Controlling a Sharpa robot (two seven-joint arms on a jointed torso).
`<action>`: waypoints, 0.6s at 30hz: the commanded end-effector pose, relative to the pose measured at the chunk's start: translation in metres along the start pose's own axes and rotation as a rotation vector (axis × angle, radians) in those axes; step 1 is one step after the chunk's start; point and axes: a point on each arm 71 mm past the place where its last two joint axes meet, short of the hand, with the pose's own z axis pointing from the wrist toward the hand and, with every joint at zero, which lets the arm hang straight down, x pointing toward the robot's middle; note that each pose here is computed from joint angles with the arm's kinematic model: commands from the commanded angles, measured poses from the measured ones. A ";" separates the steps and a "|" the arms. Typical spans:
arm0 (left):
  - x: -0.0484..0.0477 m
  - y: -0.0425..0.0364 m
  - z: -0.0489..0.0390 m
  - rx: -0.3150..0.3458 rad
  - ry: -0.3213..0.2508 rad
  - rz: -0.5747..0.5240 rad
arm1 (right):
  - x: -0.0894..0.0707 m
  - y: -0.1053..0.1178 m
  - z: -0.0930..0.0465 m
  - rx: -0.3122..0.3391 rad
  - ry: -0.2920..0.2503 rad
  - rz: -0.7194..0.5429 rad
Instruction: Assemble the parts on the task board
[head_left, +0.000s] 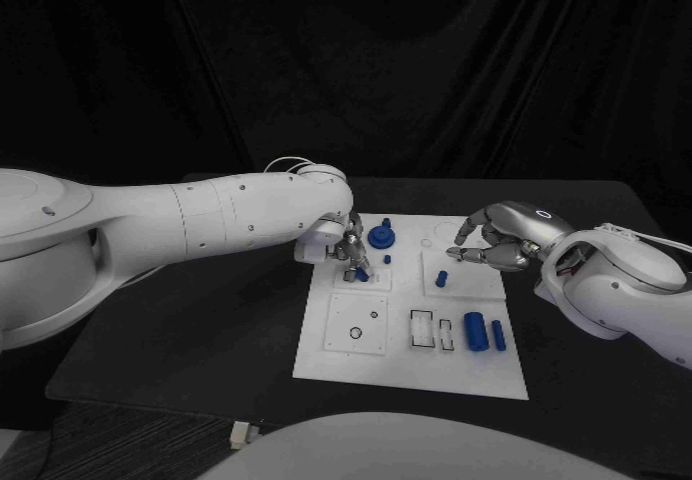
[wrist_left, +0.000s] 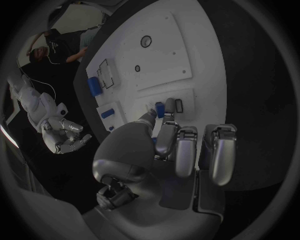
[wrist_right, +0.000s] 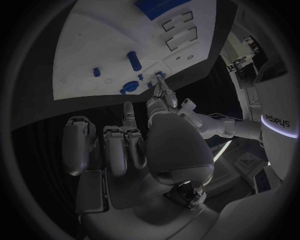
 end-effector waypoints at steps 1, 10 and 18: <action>0.0021 -0.0013 0.0007 0.001 0.014 0.004 | 0.001 -0.001 0.000 0.018 0.005 -0.002; 0.0025 -0.0017 0.0012 0.003 0.018 0.006 | 0.002 -0.002 0.000 0.019 0.006 -0.002; 0.0027 -0.0014 0.0020 0.002 0.021 0.008 | 0.002 -0.002 0.000 0.021 0.009 -0.002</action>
